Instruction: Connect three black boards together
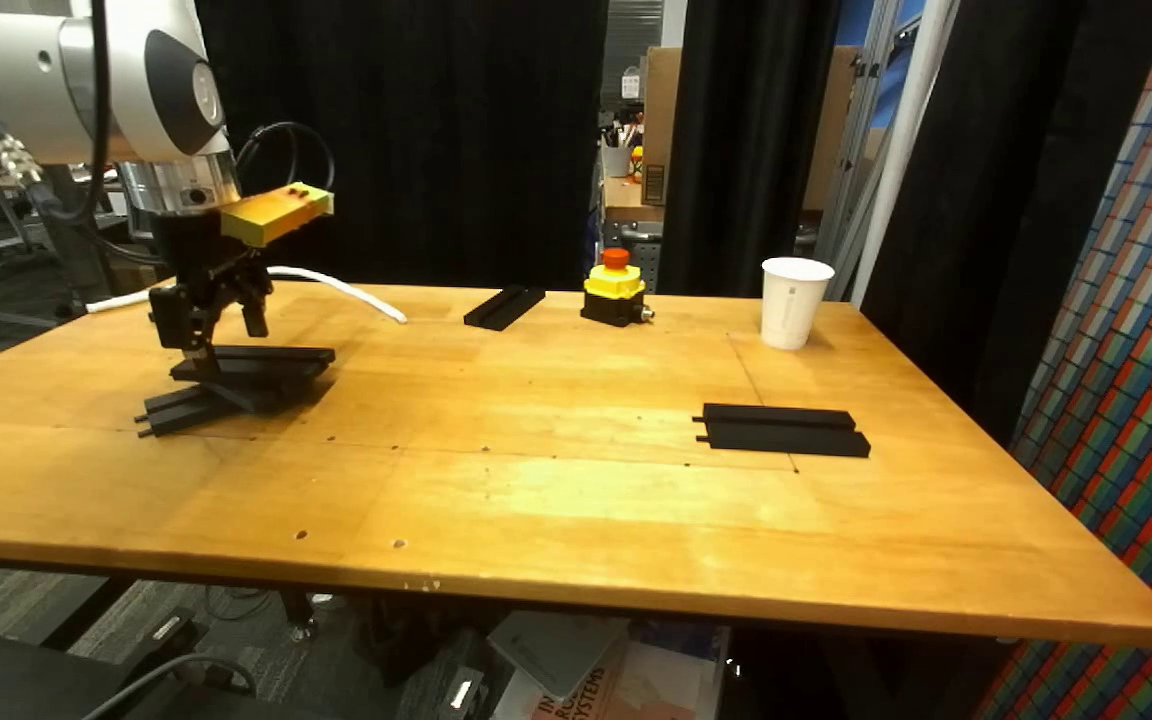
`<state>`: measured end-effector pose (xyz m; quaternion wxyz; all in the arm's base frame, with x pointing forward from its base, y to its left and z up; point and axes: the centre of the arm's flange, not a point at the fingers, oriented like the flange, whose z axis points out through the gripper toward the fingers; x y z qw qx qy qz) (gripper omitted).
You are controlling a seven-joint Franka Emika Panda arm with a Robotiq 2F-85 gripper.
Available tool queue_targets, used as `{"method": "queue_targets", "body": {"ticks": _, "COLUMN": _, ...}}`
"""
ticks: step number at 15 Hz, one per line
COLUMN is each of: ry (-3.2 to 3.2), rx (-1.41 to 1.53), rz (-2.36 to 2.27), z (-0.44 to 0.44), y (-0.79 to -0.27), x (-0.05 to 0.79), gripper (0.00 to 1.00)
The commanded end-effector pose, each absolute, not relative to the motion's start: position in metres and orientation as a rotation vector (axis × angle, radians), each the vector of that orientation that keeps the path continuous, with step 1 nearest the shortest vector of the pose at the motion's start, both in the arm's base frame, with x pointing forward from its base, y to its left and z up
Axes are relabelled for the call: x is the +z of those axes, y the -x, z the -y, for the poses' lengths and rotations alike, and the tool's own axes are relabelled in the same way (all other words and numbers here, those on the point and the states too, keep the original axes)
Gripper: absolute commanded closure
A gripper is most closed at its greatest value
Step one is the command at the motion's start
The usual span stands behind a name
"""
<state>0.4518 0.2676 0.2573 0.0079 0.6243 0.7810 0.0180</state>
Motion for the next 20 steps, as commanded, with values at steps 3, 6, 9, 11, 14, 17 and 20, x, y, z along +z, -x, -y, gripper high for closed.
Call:
{"method": "queue_targets", "body": {"ticks": 3, "ry": -1.923, "rx": 0.062, "rz": -2.467, "z": -0.259, "y": -0.473, "x": 0.247, "gripper": 0.00}}
{"method": "queue_targets", "body": {"ticks": 6, "ry": -1.934, "rx": 0.062, "rz": -2.469, "z": -0.256, "y": -0.478, "x": 0.243, "gripper": 0.00}}
{"method": "queue_targets", "body": {"ticks": 9, "ry": -1.930, "rx": 0.068, "rz": -2.478, "z": -0.254, "y": -0.481, "x": 0.241, "gripper": 0.25}}
{"method": "queue_targets", "body": {"ticks": 11, "ry": -1.925, "rx": 0.072, "rz": -2.477, "z": -0.253, "y": -0.482, "x": 0.243, "gripper": 0.42}}
{"method": "queue_targets", "body": {"ticks": 14, "ry": -1.923, "rx": 0.085, "rz": -2.465, "z": -0.251, "y": -0.485, "x": 0.248, "gripper": 0.54}}
{"method": "queue_targets", "body": {"ticks": 17, "ry": -1.945, "rx": 0.071, "rz": -2.447, "z": -0.240, "y": -0.482, "x": 0.255, "gripper": 0.54}}
{"method": "queue_targets", "body": {"ticks": 20, "ry": -1.995, "rx": 0.071, "rz": -2.418, "z": -0.222, "y": -0.480, "x": 0.262, "gripper": 0.54}}
